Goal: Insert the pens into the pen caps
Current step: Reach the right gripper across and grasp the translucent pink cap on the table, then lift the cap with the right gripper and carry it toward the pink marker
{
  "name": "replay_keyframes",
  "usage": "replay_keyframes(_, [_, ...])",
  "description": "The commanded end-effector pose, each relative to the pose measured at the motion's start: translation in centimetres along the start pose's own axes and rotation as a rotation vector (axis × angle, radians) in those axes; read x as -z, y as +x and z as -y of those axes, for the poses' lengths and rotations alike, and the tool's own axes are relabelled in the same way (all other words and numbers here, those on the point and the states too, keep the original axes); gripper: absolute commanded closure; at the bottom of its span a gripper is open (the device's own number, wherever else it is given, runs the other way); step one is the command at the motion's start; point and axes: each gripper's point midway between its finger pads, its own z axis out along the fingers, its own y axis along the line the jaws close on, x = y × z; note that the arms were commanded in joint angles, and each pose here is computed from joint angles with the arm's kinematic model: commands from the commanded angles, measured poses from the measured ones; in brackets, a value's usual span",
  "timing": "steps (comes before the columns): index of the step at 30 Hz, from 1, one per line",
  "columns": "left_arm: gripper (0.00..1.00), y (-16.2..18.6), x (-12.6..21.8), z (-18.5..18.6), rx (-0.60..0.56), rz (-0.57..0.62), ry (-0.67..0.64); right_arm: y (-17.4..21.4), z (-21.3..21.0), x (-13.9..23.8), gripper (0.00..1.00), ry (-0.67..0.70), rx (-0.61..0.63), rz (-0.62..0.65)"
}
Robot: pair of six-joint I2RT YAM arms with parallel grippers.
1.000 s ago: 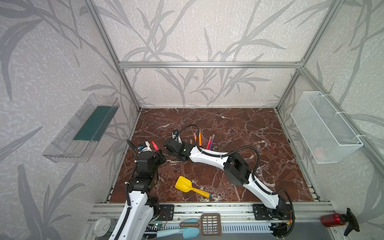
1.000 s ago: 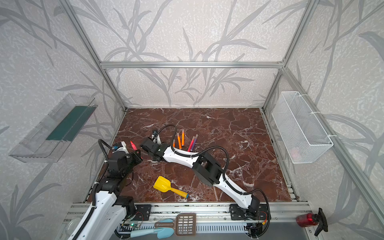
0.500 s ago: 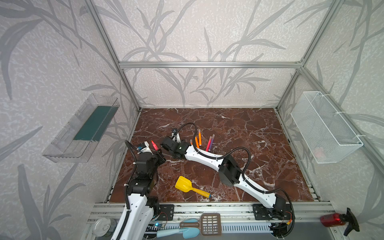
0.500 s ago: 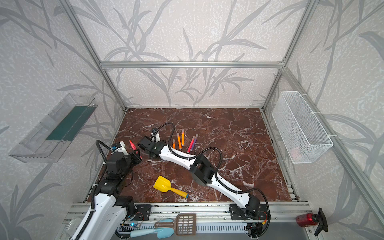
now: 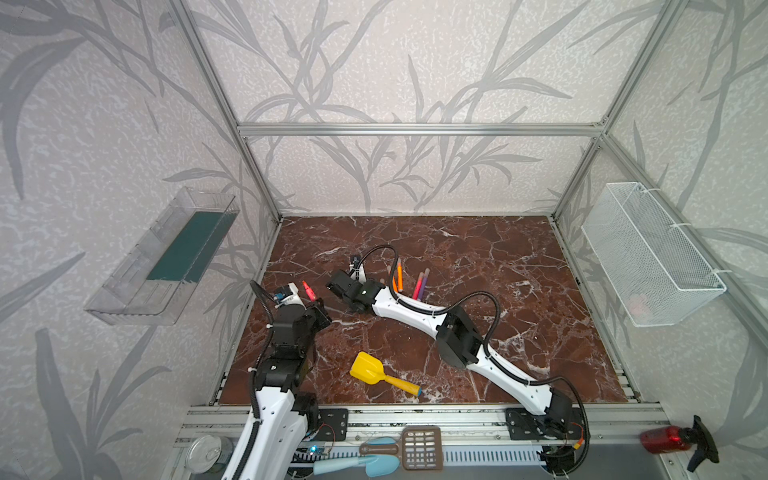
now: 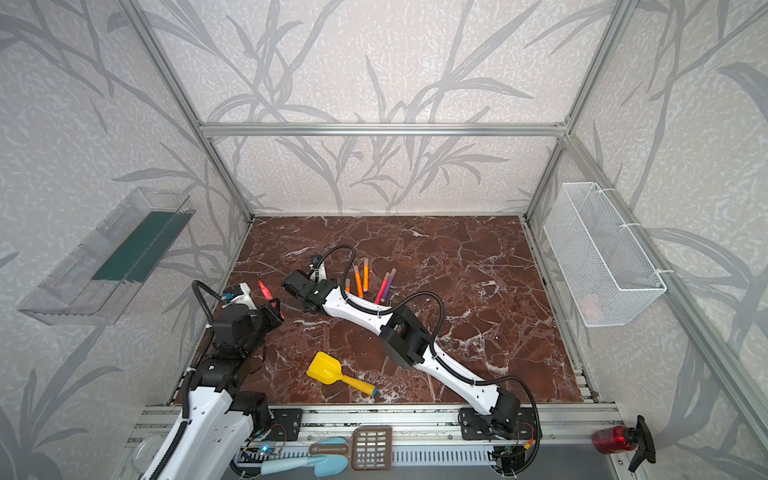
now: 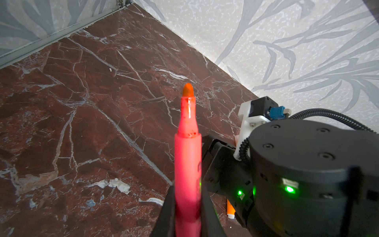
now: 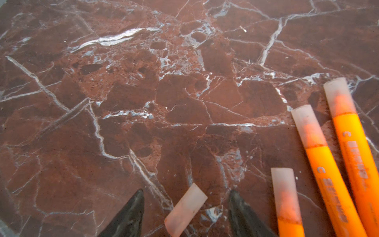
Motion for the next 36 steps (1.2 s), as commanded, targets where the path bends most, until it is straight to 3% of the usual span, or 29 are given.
replay_keyframes(1, [1.0,0.2,0.1,-0.4,0.019,-0.004,-0.008,0.8,0.8,-1.4,0.37,0.02,-0.019,-0.018])
replay_keyframes(18, [1.0,0.2,0.4,-0.2,0.019,0.001,0.004,2.8,1.2,-1.0,0.57,0.033,-0.013,-0.051])
replay_keyframes(24, [1.0,0.0,0.7,-0.1,0.019,0.006,0.007,3.1,1.3,-0.8,0.74,0.033,-0.023,-0.063])
replay_keyframes(36, [1.0,0.4,0.6,0.7,0.009,-0.018,0.052,2.5,1.1,1.1,0.88,-0.025,-0.075,-0.078])
